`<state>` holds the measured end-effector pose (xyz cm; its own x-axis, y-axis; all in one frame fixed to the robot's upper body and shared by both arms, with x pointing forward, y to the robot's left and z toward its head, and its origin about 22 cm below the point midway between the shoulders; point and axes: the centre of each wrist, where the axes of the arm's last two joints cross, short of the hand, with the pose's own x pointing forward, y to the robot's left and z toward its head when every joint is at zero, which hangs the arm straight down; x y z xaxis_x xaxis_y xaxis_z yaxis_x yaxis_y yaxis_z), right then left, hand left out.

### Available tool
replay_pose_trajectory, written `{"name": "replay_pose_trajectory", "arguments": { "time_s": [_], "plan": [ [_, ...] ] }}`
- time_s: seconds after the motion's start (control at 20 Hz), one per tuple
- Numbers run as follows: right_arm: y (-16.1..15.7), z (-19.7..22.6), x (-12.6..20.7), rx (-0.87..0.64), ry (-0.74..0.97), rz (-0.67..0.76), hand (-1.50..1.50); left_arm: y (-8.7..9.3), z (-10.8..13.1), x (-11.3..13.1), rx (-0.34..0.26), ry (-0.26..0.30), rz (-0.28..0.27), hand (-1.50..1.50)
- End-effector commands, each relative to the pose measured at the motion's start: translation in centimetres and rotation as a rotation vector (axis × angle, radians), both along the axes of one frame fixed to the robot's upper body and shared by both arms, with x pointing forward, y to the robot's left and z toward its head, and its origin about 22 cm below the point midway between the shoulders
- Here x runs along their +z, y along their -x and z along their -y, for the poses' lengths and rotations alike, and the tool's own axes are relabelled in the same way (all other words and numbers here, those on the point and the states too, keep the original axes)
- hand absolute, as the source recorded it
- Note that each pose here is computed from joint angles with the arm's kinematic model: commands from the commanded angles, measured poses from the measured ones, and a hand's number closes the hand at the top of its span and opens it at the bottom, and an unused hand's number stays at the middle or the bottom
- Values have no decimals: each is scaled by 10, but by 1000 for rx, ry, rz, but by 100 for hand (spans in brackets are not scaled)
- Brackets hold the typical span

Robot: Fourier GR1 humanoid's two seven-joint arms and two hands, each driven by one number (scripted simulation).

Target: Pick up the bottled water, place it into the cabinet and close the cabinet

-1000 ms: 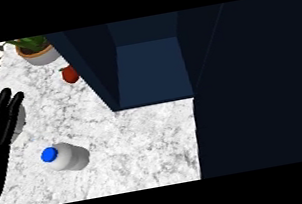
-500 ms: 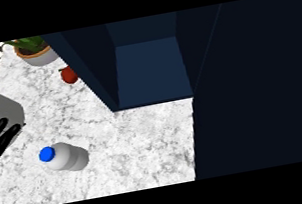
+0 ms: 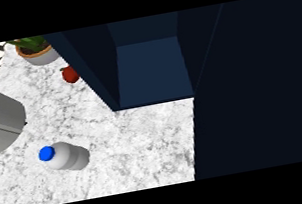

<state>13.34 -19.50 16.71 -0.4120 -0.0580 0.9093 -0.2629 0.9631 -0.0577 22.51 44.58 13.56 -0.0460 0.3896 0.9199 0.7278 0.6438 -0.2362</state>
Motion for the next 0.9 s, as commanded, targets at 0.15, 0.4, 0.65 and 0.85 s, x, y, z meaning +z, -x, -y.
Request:
{"name": "replay_pose_trajectory", "arguments": {
  "time_s": [0.15, 0.4, 0.65, 0.85],
  "plan": [
    [8, -17, 0, 5, 0, 6, -150, -13, -20, 1, -25, -101, -18, -150],
    [20, -24, 11, -1, -3, 5, -150, -16, -6, -18, -39, -141, -2, -150],
    [25, -23, 13, -12, 17, -6, -150, -19, 3, -47, -23, -152, -57, -150],
    [13, -17, 11, -1, 23, 5, -150, -46, 17, -59, 11, -178, -73, -150]
  ]
}}
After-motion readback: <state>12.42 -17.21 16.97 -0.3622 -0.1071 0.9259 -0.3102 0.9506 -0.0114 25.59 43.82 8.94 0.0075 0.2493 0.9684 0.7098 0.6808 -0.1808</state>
